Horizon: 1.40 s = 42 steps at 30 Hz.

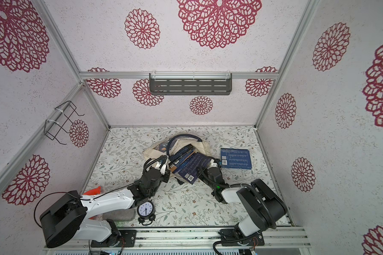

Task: Take out the books from the canvas bag
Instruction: Pick up the book from the canvas bag, then place the book on the book.

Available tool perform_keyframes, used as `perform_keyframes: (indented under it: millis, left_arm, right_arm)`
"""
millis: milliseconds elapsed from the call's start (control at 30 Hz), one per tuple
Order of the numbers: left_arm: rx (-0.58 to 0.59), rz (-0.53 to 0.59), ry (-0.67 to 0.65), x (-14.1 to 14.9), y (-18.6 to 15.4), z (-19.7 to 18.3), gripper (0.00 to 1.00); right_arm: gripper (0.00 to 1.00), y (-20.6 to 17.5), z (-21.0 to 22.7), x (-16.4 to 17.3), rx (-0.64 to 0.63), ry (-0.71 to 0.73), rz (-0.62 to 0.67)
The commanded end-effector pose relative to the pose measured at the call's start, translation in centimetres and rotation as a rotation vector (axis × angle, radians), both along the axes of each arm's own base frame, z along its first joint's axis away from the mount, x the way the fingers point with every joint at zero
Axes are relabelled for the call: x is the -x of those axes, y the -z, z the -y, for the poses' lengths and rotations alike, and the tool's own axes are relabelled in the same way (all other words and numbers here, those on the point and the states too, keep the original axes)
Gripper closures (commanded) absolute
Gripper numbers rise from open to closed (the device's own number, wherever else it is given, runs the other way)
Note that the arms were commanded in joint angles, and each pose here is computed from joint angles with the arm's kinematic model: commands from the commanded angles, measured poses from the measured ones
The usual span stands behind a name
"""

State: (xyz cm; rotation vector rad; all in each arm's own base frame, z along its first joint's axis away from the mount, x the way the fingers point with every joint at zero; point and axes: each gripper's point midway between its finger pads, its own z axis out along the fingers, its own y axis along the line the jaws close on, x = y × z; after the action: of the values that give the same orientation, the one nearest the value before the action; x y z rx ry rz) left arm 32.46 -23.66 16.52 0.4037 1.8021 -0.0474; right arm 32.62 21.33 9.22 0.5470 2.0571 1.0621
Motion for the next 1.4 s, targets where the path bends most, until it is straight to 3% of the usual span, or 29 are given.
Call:
perform_keyframes:
  millis: [0, 333, 700, 1033, 1367]
  left_arm:
    - [0.042, 0.035, 0.030, -0.1, -1.5, 1.2, 1.00]
    - [0.041, 0.042, 0.017, -0.1, -1.8, 0.9, 1.00]
    - [0.043, 0.042, 0.020, 0.0, -1.9, 0.9, 1.00]
    - [0.044, 0.041, 0.024, 0.0, -1.9, 1.0, 1.00]
    - [0.045, 0.039, 0.029, 0.0, -1.8, 1.1, 1.00]
  right_arm:
    - [1.00, -2.9, 0.5, 0.0, 0.030, 0.004, 0.108]
    - [1.00, -9.1, 4.2, 1.7, 0.115, 0.066, 0.292]
    - [1.00, -14.9, 12.7, 3.4, 0.100, 0.333, 0.423]
    - [1.00, -14.7, 19.0, 3.1, -0.060, 0.587, 0.429]
    - [1.00, -11.6, 22.0, 0.5, -0.232, 0.746, 0.354]
